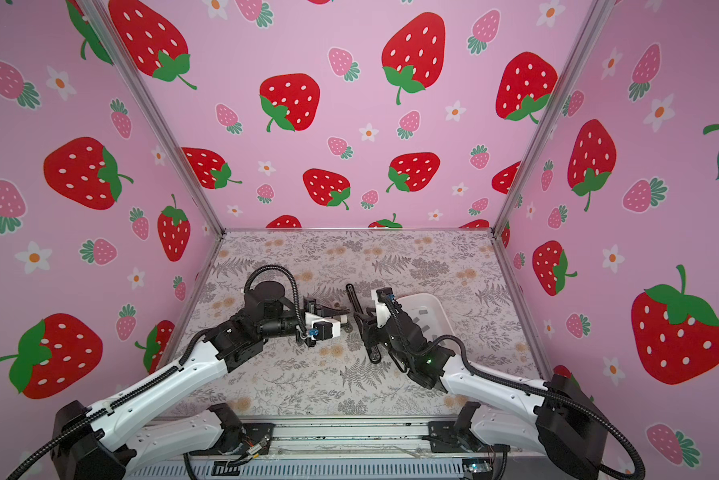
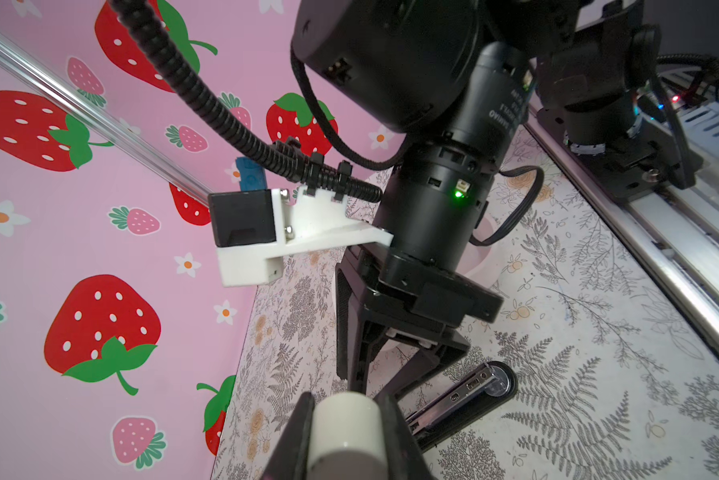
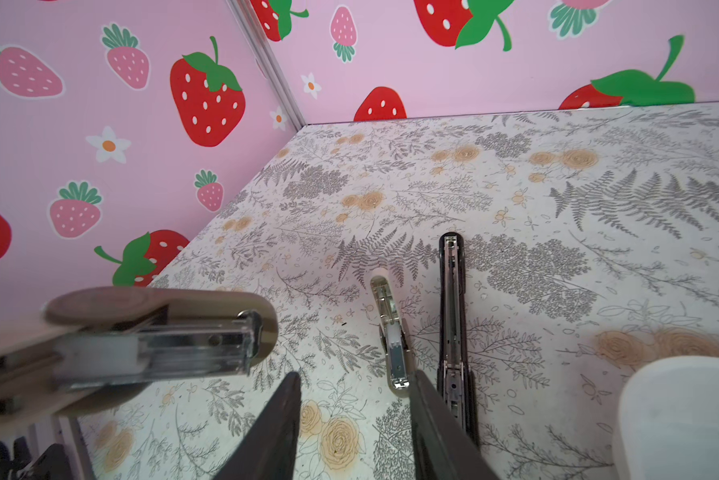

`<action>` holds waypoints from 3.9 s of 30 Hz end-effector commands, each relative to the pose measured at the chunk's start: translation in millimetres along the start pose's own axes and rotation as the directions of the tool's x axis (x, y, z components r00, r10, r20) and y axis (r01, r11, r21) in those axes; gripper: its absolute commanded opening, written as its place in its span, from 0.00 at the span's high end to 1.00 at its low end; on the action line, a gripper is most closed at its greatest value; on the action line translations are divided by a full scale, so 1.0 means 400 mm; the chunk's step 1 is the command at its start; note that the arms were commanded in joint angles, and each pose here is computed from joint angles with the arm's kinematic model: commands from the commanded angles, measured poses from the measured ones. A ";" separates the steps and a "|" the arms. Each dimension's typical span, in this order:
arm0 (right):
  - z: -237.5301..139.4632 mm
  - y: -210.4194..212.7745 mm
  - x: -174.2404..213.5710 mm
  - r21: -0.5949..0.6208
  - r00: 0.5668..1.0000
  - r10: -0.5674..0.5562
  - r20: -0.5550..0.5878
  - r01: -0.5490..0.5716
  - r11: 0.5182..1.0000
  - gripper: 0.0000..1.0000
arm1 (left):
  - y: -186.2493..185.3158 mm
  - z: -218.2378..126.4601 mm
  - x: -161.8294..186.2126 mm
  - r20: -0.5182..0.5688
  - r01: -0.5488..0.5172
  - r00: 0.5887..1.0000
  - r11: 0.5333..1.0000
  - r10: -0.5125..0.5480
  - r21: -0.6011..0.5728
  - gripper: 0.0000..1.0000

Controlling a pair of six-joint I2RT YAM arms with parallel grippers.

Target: Load the staples into the stapler

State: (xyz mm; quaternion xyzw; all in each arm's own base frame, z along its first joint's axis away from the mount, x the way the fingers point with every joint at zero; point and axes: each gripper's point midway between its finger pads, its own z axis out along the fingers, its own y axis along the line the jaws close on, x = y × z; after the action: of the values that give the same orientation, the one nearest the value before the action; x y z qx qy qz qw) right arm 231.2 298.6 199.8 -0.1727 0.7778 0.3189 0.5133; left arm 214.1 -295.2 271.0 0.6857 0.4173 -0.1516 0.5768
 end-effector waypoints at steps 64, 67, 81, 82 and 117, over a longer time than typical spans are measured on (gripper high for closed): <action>-0.132 0.232 0.041 -0.412 0.759 -0.478 0.443 0.646 0.643 0.15 | -0.042 -0.107 -0.112 0.158 0.078 0.978 0.934 -0.140 0.350 1.00; -0.135 0.242 0.043 -0.435 0.762 -0.473 0.443 0.644 0.630 0.16 | -0.042 -0.103 -0.103 0.143 0.079 0.980 0.934 -0.136 0.347 1.00; -0.132 0.275 0.044 -0.497 0.787 -0.444 0.428 0.616 0.611 0.32 | -0.093 -0.069 -0.129 0.196 0.081 0.963 0.889 -0.187 0.451 1.00; -0.130 0.274 0.042 -0.496 0.788 -0.444 0.427 0.615 0.614 0.32 | -0.098 -0.068 -0.135 0.205 0.076 0.960 0.884 -0.190 0.461 1.00; -0.103 0.233 0.012 -0.424 0.842 -0.390 0.374 0.529 0.735 0.85 | -0.118 -0.036 -0.162 0.250 0.063 0.950 0.897 -0.189 0.438 0.65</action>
State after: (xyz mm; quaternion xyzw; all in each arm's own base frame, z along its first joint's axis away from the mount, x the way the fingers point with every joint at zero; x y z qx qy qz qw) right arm 126.5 341.3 217.7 -0.4971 0.4984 0.4026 0.5852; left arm 143.0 -306.4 265.1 0.7440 0.3693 -0.3727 0.4138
